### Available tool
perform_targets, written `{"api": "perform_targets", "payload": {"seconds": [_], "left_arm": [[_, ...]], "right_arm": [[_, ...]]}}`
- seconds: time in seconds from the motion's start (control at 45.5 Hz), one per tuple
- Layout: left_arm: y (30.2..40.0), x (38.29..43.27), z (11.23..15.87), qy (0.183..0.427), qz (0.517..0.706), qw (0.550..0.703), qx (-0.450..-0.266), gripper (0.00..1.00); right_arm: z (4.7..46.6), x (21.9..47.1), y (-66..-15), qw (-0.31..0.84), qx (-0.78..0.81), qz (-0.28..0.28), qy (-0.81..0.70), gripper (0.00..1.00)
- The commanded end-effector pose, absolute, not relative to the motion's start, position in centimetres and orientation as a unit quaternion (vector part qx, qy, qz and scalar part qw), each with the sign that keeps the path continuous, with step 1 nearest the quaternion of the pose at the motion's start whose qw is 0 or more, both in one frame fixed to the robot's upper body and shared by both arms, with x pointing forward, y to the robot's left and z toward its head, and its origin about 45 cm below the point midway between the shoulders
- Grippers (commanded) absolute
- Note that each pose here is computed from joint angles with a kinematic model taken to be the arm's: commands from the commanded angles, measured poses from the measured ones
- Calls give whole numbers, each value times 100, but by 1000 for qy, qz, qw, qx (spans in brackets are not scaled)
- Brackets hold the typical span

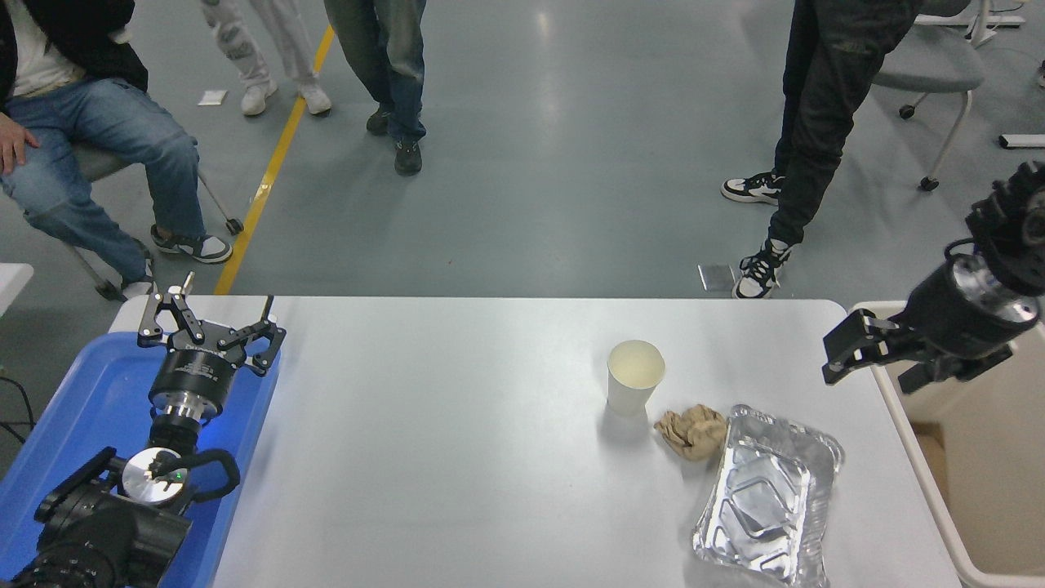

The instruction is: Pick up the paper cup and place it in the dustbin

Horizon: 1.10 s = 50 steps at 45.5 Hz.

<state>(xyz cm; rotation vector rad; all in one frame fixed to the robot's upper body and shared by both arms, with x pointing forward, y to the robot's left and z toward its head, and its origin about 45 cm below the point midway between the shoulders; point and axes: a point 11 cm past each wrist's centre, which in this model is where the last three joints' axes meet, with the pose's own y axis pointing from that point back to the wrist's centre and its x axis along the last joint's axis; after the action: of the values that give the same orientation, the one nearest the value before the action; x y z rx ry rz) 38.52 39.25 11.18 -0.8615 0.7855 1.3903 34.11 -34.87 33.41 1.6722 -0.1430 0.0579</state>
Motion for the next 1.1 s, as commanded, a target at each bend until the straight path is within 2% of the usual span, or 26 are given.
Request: {"api": "perform_targets", "payload": {"seconds": [0.0,0.286,0.637,0.813,1.077], "left_arm": [[3927,3852,1117,341,604,616,-374,99],[3925,3852,1116,341,604,616,-373,99],[3922,3854,1119,341,603,617,-374,99],[3922,3854,1119,341,603,617,-374,99],[3918,3859,1124,341,603,617,-373,99]], "right_arm": [[4069,3299,-3206,656,746,88,-76,100],[4639,3231,-2755,634,754,140,-98,100],[4591,3245,-2567,641,751,134,-83,100],[4222,3353,-2337,660,741,121,-30,100],[3430,3976,-1778,661,728,181,-23,100]]}}
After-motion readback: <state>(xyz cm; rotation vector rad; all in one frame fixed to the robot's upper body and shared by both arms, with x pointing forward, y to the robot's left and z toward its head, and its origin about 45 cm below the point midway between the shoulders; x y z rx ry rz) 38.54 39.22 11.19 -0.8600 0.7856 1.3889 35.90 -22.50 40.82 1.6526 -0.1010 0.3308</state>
